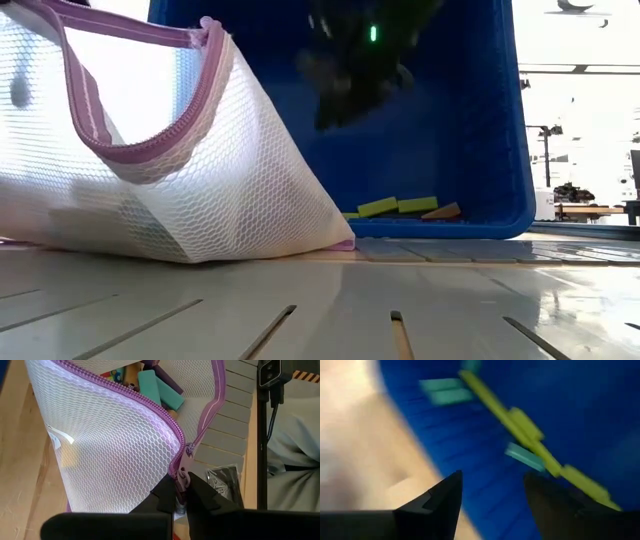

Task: Sort blocks

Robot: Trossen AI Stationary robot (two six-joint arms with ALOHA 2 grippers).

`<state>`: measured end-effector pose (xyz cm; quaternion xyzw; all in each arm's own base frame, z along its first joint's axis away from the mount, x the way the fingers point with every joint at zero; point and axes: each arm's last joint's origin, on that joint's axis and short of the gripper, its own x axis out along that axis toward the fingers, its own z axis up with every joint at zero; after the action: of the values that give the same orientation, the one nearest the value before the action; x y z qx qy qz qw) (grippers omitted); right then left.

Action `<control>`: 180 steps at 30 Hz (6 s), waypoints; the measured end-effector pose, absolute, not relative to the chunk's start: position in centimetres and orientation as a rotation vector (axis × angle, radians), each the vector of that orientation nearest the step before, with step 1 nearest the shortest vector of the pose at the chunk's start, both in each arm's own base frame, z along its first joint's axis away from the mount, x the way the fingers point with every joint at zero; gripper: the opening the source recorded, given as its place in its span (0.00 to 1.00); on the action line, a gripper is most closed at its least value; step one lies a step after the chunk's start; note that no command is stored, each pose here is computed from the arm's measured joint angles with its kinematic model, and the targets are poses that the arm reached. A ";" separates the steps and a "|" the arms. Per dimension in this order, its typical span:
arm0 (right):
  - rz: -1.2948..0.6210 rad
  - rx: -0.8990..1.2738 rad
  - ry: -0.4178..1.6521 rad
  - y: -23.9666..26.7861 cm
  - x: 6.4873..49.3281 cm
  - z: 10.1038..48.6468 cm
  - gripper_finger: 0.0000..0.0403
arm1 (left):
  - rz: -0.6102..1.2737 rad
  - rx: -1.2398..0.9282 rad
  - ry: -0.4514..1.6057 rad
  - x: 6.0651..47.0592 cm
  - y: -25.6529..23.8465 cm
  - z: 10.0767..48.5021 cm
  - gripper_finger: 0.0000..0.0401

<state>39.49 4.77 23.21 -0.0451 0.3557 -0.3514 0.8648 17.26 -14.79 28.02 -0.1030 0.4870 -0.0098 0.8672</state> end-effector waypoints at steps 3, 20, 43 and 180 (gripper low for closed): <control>-0.872 0.016 0.691 1.8 39.1 20.7 0.49 | -0.020 -0.215 1.019 17.3 -14.8 28.0 0.00; -0.407 -0.018 0.796 -12.1 37.3 16.7 0.49 | -0.012 -0.212 1.009 17.3 -14.8 28.0 0.00; -0.934 0.255 0.624 -13.6 40.0 11.8 0.49 | 0.024 -0.197 0.975 17.4 -14.6 28.1 0.00; -0.383 -0.026 0.596 -3.8 44.0 21.6 0.55 | 0.051 -0.188 0.942 17.6 -14.6 28.1 0.00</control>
<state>44.01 -3.82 21.64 -0.0129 0.2920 -0.1875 0.9378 17.56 -14.58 28.14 -0.0903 0.4531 0.0243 0.8866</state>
